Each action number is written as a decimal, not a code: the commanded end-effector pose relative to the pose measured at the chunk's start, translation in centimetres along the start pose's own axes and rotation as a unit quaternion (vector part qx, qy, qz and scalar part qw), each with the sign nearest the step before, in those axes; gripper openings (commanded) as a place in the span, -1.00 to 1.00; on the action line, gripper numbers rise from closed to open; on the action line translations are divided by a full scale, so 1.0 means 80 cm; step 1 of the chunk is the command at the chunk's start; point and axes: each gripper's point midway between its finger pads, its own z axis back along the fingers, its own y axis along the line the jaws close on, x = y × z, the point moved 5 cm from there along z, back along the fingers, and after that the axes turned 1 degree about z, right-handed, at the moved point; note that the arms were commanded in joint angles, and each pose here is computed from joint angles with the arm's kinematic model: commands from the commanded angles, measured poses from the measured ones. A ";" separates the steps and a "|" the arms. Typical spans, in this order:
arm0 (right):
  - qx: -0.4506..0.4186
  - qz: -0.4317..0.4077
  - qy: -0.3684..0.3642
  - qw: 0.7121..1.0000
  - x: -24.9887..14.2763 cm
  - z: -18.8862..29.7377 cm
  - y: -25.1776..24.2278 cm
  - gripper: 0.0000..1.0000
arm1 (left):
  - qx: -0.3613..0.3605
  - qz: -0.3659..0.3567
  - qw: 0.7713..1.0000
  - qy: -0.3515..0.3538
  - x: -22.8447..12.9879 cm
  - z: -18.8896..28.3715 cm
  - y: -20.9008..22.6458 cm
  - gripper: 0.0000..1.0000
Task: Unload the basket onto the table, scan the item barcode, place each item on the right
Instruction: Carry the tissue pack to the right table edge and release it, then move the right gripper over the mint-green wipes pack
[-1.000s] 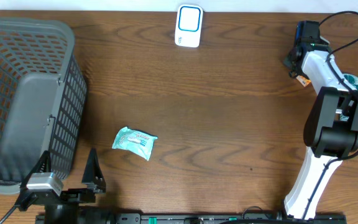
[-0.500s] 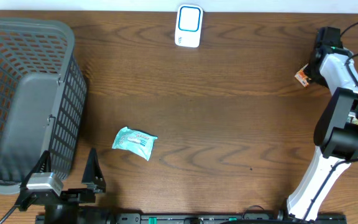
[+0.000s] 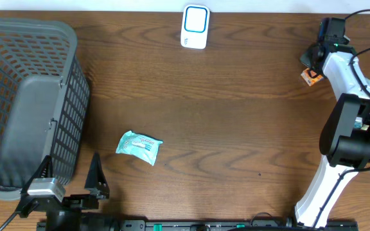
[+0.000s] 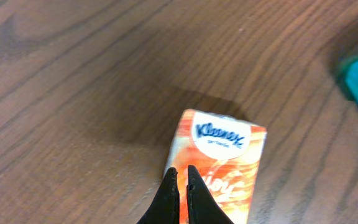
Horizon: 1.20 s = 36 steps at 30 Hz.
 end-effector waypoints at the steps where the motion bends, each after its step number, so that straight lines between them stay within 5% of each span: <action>1: -0.007 0.013 -0.012 1.000 -0.004 -0.007 0.012 -0.97 | 0.001 -0.008 1.000 -0.001 0.000 0.000 0.000 0.95; 9: -0.115 0.035 0.011 0.993 -0.044 -0.056 -0.018 -0.97 | 0.001 -0.008 1.000 -0.001 0.000 0.000 0.000 0.96; 22: -0.307 0.004 0.028 0.951 -0.023 -0.032 -0.156 -0.97 | 0.001 -0.008 1.000 -0.001 0.000 0.000 0.000 0.96; 26: -0.249 0.022 0.038 0.968 -0.005 -0.005 -0.145 -0.40 | 0.001 -0.008 1.000 -0.001 0.000 0.000 0.000 0.96; 28: -0.189 0.032 0.041 0.981 0.005 0.018 -0.126 -0.27 | 0.000 -0.008 1.000 -0.001 0.000 0.000 0.000 0.96; 30: -0.116 0.029 0.047 0.992 0.011 0.042 -0.101 -0.07 | 0.001 -0.008 1.000 -0.001 0.000 0.000 0.000 0.96; 32: 0.029 0.020 0.077 0.996 0.007 0.083 -0.053 0.37 | 0.001 -0.008 1.000 -0.001 0.000 0.000 0.000 0.96; 36: 0.279 0.034 0.182 0.942 -0.037 0.162 0.040 0.98 | 0.001 -0.008 1.000 -0.001 0.000 0.000 0.000 0.95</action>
